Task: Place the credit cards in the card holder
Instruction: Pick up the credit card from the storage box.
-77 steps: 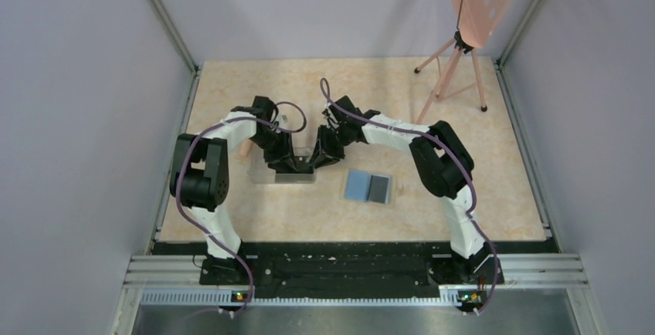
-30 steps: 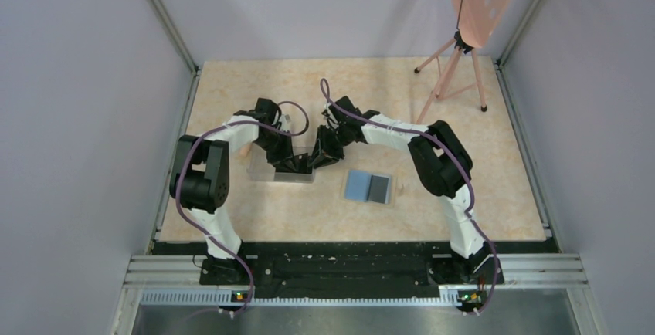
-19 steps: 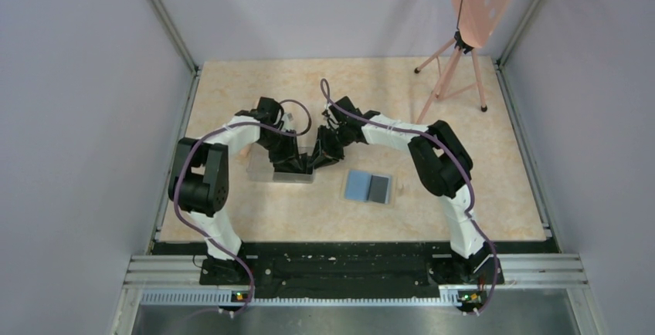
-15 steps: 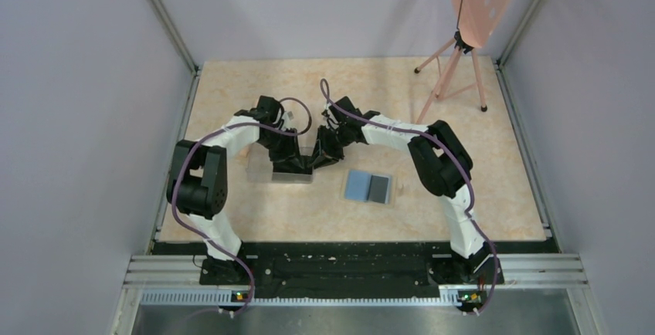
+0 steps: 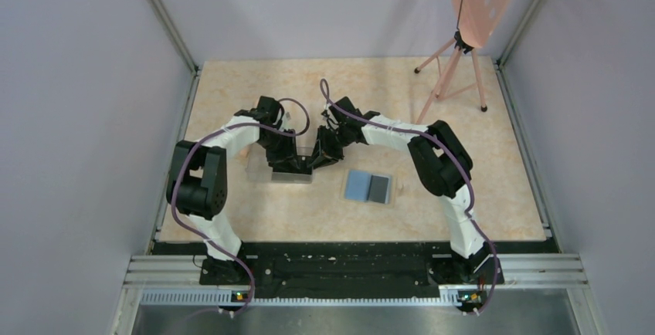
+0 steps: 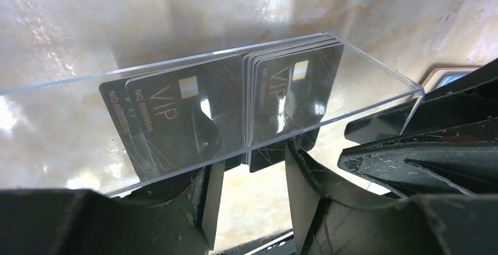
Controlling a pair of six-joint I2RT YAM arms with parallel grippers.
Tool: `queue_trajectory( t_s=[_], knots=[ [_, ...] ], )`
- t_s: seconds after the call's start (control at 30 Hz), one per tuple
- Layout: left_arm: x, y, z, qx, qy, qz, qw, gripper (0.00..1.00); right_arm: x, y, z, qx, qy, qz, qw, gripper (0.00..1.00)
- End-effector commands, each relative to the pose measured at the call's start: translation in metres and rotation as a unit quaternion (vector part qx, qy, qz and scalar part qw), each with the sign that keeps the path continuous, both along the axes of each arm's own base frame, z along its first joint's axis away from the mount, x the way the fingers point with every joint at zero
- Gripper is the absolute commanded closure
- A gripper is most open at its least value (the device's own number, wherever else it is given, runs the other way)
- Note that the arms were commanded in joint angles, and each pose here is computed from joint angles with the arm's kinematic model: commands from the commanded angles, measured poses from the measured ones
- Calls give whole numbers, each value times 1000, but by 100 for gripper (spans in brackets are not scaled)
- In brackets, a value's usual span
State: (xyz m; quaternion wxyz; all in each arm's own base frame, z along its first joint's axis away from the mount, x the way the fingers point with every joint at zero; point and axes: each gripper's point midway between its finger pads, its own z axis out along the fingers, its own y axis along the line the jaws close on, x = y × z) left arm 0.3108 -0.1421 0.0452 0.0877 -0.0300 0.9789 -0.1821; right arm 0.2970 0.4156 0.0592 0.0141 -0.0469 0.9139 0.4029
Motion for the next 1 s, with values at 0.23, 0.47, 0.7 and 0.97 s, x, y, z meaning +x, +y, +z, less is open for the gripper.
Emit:
queue_trajectory(
  t_s=[0.23, 0.47, 0.7, 0.97],
  knots=[
    [8, -5, 13, -31, -18, -1, 999, 52, 6, -1, 25, 2, -54, 10, 998, 61],
    [5, -11, -1, -50, 2, -5, 999, 58, 3, -2, 17, -2, -40, 13, 999, 75],
    [1, -10, -12, -46, 15, -6, 999, 64, 2, -1, 17, 1, -37, 15, 999, 81],
    [1, -16, -9, -62, 13, -13, 998, 90, 5, 3, 20, 6, -37, 15, 999, 80]
  ],
)
